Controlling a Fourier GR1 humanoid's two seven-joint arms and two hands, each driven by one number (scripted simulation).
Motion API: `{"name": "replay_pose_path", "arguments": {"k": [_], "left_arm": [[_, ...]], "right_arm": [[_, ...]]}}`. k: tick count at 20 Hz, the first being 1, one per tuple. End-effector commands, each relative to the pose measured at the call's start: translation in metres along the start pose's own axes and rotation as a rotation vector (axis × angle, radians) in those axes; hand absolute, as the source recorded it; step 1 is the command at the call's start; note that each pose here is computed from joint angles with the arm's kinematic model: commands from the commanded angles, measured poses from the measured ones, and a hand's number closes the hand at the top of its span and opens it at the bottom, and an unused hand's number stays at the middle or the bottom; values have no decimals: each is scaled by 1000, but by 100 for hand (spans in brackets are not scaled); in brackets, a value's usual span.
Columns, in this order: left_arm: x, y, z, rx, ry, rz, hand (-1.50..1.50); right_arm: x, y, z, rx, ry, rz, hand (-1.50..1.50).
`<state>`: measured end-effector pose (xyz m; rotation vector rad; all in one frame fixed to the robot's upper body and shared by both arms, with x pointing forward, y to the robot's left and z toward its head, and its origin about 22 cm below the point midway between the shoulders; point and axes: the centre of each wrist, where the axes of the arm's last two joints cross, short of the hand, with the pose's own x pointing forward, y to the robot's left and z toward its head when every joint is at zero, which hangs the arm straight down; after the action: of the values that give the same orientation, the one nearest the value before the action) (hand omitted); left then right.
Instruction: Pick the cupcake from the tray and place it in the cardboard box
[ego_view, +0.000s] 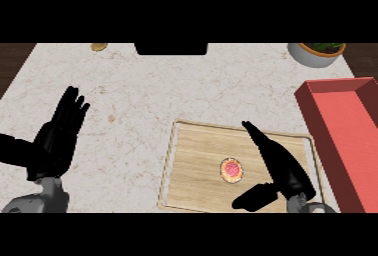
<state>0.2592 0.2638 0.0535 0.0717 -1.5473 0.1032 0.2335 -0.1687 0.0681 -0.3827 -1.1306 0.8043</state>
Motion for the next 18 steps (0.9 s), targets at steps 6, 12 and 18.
{"name": "replay_pose_path", "arguments": {"k": [6,12,18], "left_arm": [[2,-16,-3,1,8,11,0],[-8,-11,8,-2,1,12,0],[1,-7,-19,-11,7,21,0]], "right_arm": [[-5,13,-15,43,-6,-8,-150],[-15,28,-27,46,0,9,-150],[-4,20,-11,59,17,1,-150]]}}
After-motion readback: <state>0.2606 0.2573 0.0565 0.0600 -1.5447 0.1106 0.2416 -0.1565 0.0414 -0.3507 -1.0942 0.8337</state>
